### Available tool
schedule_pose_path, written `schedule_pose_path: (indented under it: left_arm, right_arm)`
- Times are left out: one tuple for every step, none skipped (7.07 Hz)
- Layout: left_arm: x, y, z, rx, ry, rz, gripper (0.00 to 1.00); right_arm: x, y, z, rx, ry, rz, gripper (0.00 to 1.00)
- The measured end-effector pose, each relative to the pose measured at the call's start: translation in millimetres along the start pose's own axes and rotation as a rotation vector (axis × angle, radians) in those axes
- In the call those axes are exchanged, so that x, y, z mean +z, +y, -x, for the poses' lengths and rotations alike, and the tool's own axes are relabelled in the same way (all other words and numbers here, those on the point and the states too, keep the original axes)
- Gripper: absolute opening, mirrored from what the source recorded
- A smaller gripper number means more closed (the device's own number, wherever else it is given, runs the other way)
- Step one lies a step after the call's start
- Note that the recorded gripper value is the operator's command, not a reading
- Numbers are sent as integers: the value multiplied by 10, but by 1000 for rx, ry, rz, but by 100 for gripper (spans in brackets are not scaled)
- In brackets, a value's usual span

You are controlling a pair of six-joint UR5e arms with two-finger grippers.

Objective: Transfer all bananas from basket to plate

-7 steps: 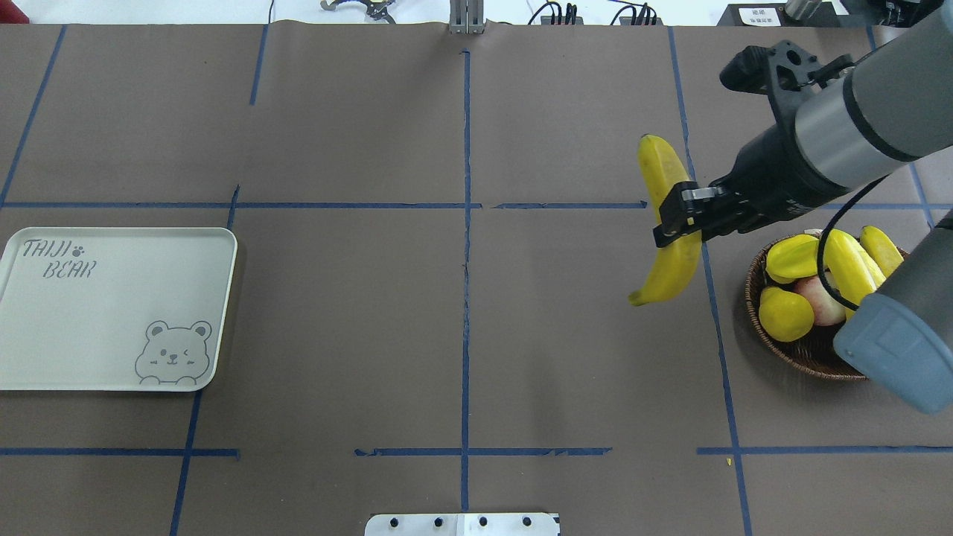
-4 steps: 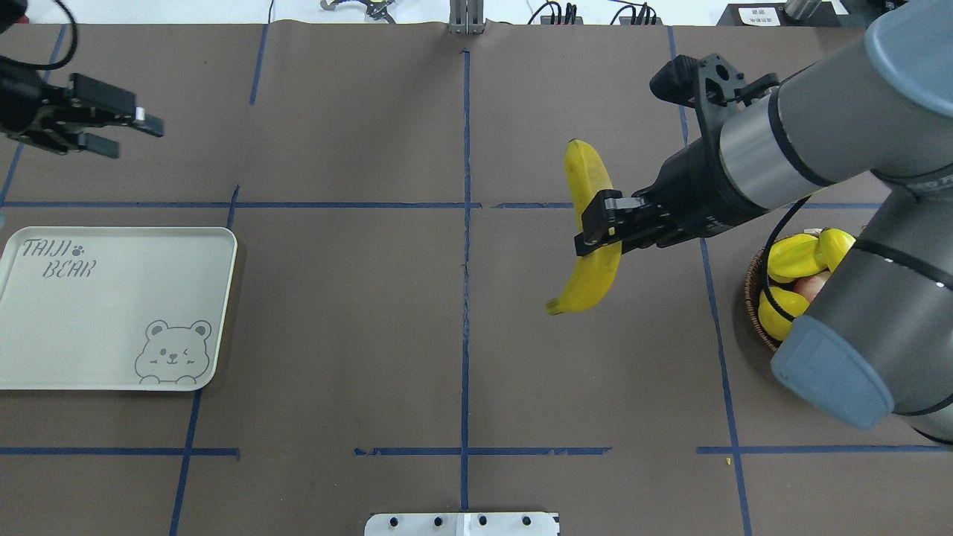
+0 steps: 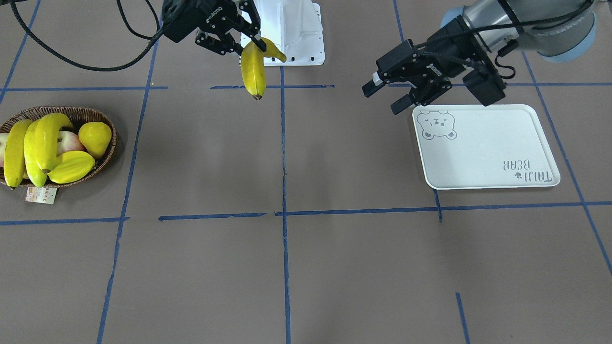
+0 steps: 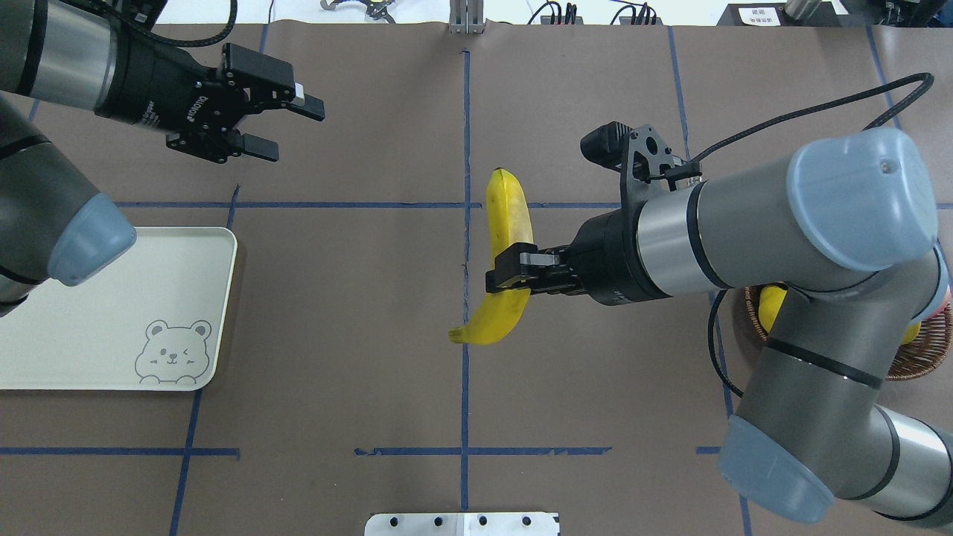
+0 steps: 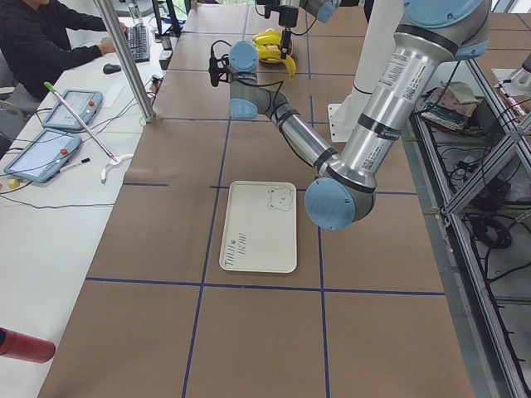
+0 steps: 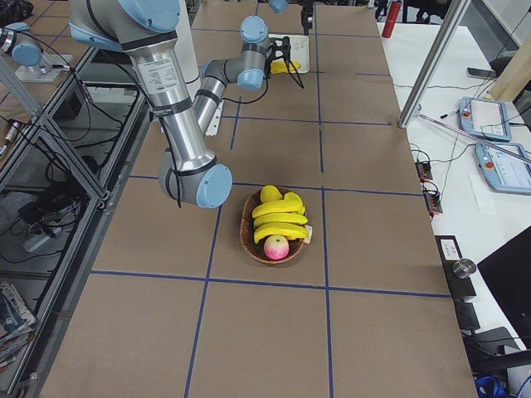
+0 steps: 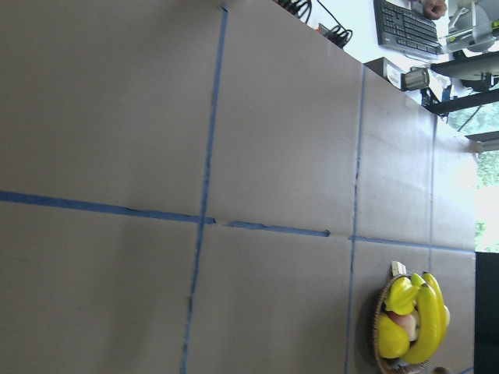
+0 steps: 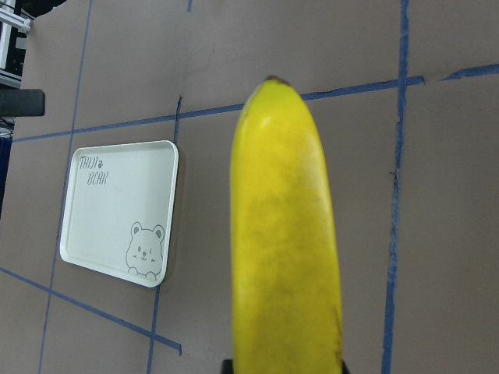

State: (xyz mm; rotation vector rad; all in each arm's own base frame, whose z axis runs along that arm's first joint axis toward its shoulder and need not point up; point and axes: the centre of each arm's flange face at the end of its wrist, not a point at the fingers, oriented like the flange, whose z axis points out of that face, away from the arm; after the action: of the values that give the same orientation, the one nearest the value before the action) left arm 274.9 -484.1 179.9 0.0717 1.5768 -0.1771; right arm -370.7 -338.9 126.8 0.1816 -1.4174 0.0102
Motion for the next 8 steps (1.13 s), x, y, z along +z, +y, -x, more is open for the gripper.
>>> schedule_pose_path:
  left_arm:
    - [133, 147, -130, 5, 25, 32, 98]
    - [290, 302, -246, 12, 44, 62, 98]
    - [445, 452, -418, 18, 71, 75, 98]
    - [569, 577, -579, 20, 98, 75, 98]
    - [707, 707, -675, 21, 118, 69, 98]
    - [828, 816, -712, 19, 129, 60, 98]
    - [903, 889, -719, 16, 131, 61, 96]
    - [957, 949, -718, 15, 131, 68, 95]
  right_arm:
    - [20, 31, 47, -6, -10, -1, 0]
    - [42, 49, 93, -13, -17, 2, 0]
    - [71, 69, 156, -18, -27, 7, 0]
    - [104, 109, 213, -21, -36, 17, 0]
    - [142, 163, 257, -25, -44, 29, 0]
    - [169, 203, 287, -28, -49, 38, 1]
    - [178, 222, 312, -30, -54, 42, 1]
    - [177, 229, 334, -32, -58, 43, 1]
